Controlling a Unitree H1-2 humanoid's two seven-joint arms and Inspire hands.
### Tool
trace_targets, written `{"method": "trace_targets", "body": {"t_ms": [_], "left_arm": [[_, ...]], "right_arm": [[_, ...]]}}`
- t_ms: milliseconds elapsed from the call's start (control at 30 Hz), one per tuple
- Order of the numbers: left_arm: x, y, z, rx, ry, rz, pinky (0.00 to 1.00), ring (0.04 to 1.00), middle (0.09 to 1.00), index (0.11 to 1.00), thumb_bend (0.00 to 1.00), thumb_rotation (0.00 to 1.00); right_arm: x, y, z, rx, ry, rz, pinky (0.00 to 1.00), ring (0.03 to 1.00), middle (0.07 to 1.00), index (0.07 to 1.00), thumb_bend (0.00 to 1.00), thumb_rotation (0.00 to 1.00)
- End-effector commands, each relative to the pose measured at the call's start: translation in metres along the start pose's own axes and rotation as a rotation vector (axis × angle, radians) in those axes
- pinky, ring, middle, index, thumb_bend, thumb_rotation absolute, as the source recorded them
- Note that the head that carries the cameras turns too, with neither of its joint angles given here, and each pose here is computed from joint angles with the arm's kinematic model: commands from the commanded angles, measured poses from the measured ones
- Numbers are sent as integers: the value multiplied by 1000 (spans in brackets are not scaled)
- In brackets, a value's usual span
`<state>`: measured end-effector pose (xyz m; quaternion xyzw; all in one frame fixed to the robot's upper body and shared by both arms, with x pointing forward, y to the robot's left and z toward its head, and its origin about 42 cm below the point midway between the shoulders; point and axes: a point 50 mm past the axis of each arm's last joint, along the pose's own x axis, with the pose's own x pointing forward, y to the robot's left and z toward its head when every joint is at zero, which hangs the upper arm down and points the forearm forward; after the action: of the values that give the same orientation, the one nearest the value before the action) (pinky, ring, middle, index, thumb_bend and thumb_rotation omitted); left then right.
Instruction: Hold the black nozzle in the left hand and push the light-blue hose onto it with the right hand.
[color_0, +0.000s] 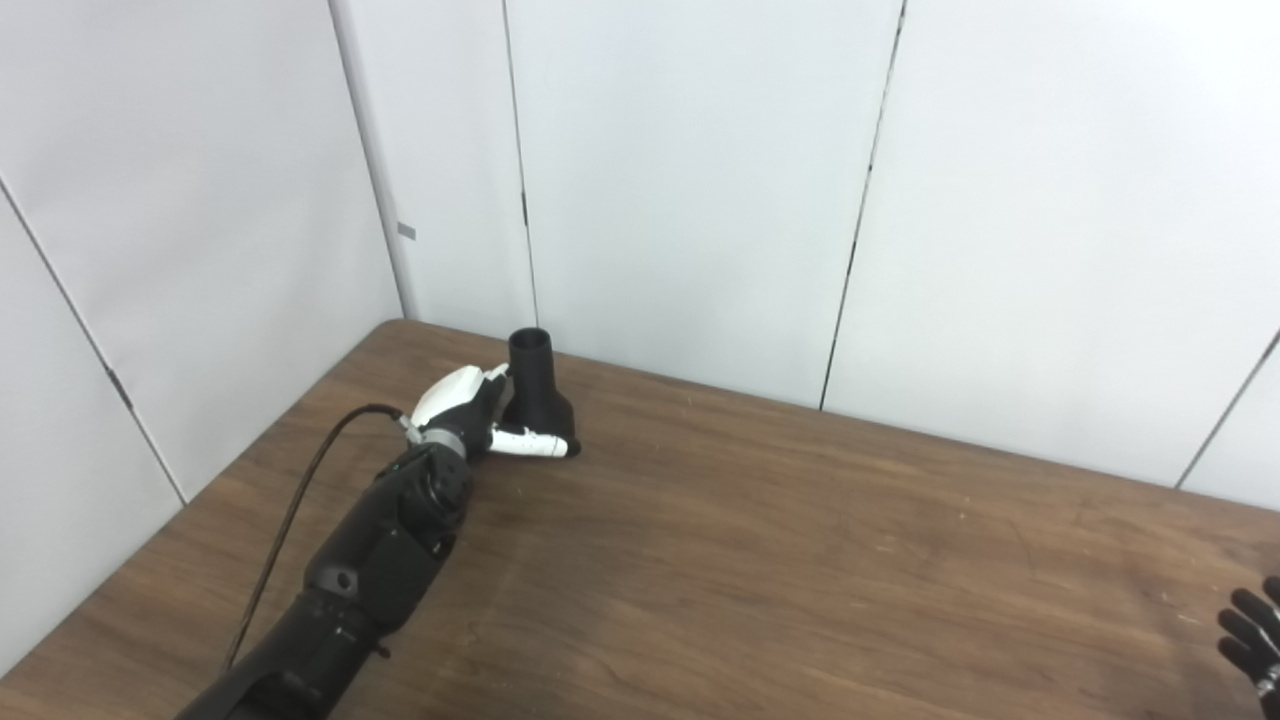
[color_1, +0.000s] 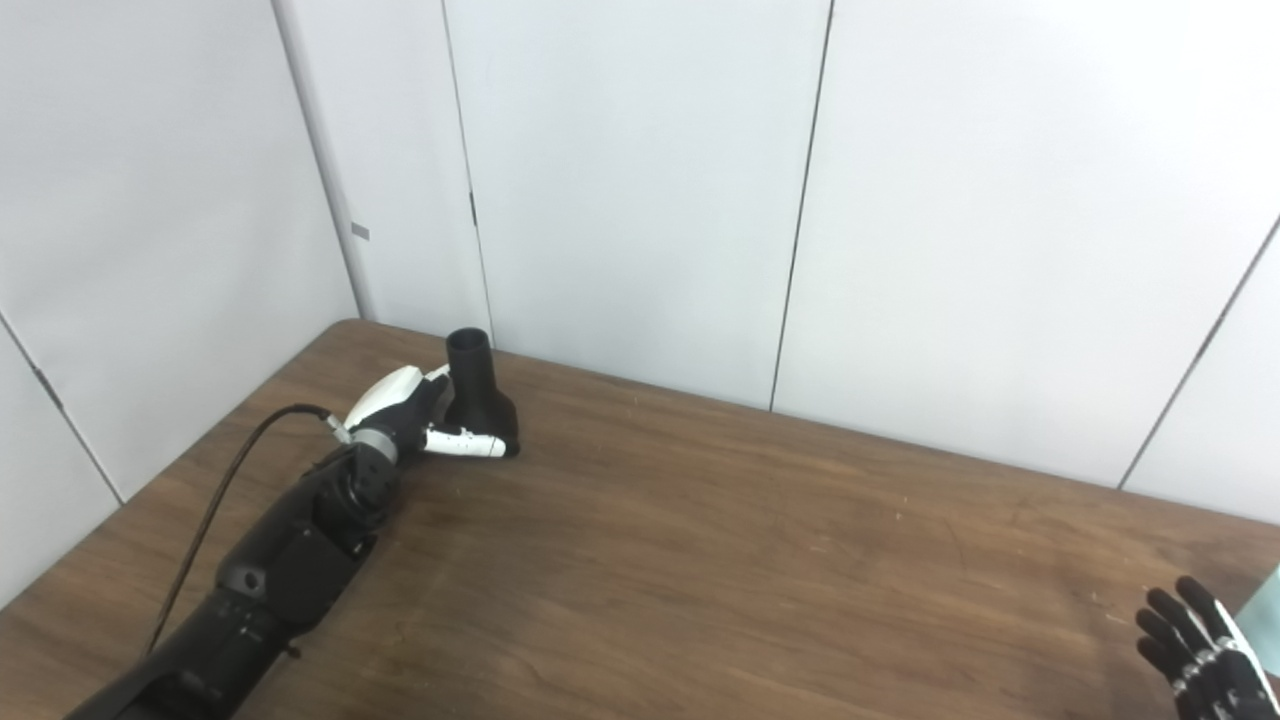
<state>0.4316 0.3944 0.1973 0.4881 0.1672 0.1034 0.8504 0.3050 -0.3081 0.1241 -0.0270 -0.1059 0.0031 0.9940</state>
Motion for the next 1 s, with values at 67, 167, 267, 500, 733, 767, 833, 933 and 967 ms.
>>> {"method": "trace_targets", "body": {"t_ms": [67,167,267,500,733,767,833,933,967], "left_arm": [[8,28,15,27,-23,68,1000,1000,1000,956,1000,495],[10,29,16,32,-18,65,1000,1000,993,951,1000,477],[12,29,16,39,-16,66,1000,1000,982,937,1000,470],[12,27,18,66,-21,63,1000,1000,922,883,1000,450],[12,24,17,103,-32,53,1000,1000,920,850,992,435],[12,24,17,108,-33,50,1000,1000,922,848,994,435],[12,23,17,117,-35,47,1000,1000,924,844,1000,442],[11,22,18,131,-40,44,1000,1000,923,838,1000,438],[10,21,18,134,-42,43,1000,1000,923,836,998,436]], "right_arm": [[-19,4,-20,15,81,-12,860,880,876,915,639,1000],[-17,4,-18,15,80,-8,859,882,876,915,639,1000],[-16,3,-17,16,79,-5,860,889,881,915,638,1000],[-16,4,-16,11,74,-2,840,890,885,915,661,1000],[-14,3,-16,4,76,2,834,887,883,916,659,1000],[-14,3,-15,3,76,3,835,887,883,916,658,1000],[-14,3,-15,1,75,5,832,887,884,918,655,1000],[-14,3,-14,1,76,7,826,887,885,920,653,1000],[-14,3,-14,1,76,7,827,887,885,920,653,1000]]}}
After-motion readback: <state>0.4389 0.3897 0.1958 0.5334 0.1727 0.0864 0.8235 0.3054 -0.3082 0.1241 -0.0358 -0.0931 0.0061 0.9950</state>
